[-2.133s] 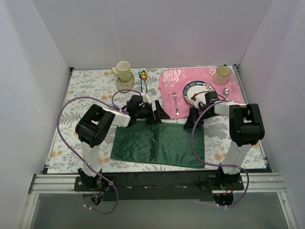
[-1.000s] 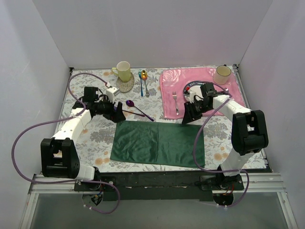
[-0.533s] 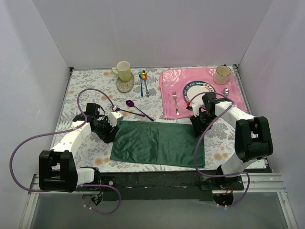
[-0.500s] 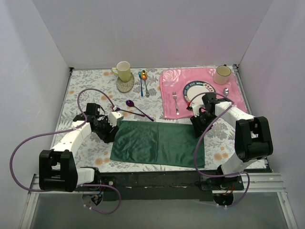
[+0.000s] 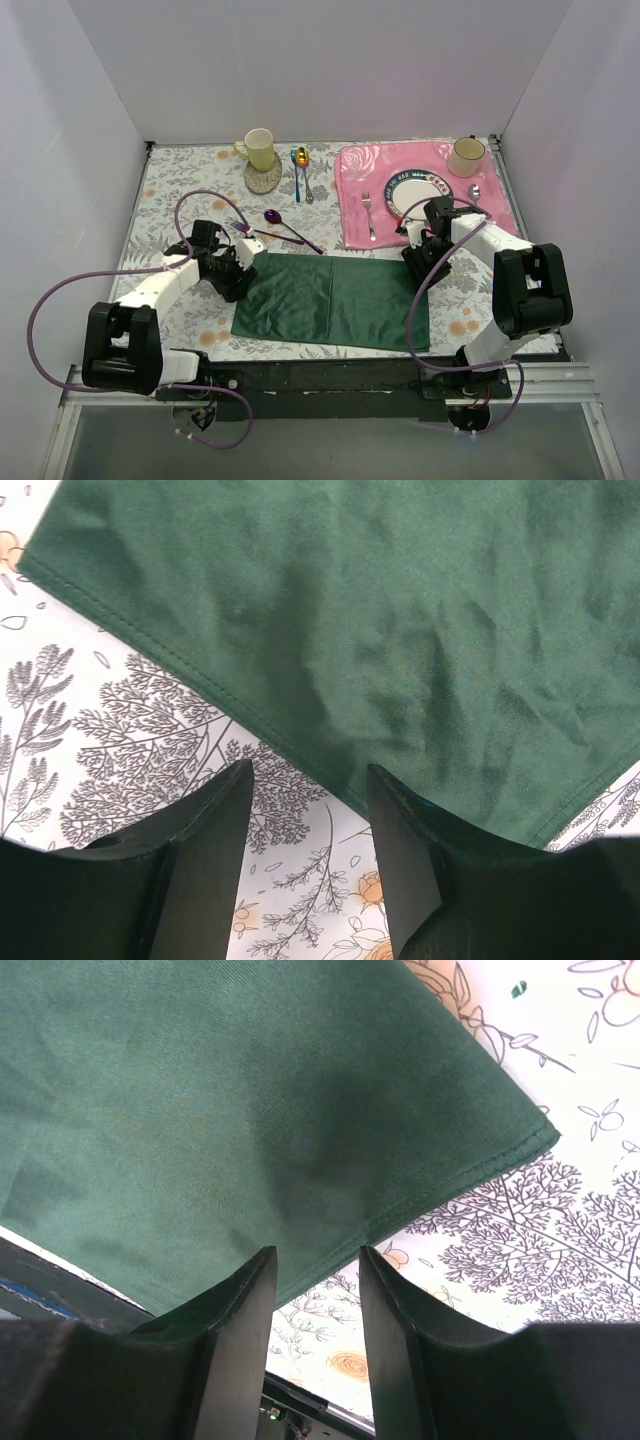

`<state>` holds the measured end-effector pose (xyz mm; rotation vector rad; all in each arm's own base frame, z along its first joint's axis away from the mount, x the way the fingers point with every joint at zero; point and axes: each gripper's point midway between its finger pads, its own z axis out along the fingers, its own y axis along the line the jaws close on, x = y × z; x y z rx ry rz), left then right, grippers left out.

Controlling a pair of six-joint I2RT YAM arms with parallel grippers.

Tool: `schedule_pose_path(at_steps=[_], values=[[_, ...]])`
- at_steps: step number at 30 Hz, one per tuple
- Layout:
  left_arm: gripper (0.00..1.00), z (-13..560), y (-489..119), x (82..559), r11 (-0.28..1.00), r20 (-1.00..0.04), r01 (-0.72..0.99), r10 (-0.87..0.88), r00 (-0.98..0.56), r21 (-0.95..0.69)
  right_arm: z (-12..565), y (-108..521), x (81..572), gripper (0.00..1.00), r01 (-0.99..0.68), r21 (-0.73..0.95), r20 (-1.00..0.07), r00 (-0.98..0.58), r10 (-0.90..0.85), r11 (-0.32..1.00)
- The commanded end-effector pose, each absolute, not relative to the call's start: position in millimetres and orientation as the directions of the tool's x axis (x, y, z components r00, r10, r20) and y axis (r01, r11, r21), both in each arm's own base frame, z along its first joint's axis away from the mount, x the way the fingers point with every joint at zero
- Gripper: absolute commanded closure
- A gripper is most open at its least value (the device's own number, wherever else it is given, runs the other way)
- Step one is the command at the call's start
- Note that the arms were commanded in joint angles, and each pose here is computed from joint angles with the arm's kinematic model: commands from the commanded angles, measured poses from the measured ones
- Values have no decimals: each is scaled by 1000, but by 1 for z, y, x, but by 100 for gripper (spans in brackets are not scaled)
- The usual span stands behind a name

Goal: Fold the napkin into a case and place the utensils inside
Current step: Pick up the rectangle-folded napkin at the center of the board.

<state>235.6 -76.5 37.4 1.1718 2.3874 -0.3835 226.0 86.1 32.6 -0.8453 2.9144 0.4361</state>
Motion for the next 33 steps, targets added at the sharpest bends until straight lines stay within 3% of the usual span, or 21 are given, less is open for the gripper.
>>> schedule_pose_path(at_steps=[1, 20, 33], values=[[51, 33, -79, 239, 590, -518, 807, 685, -512, -18, 36, 80, 225, 52, -500, 230, -122, -866, -485, 835], [53, 23, -86, 243, 558, -515, 830, 712, -478, 2, 14, 74, 217, 53, -474, 248, -30, -875, -483, 845], [71, 12, -80, 229, 533, -474, 846, 740, -476, -17, 11, 77, 215, 55, -470, 268, -20, -875, -483, 841]])
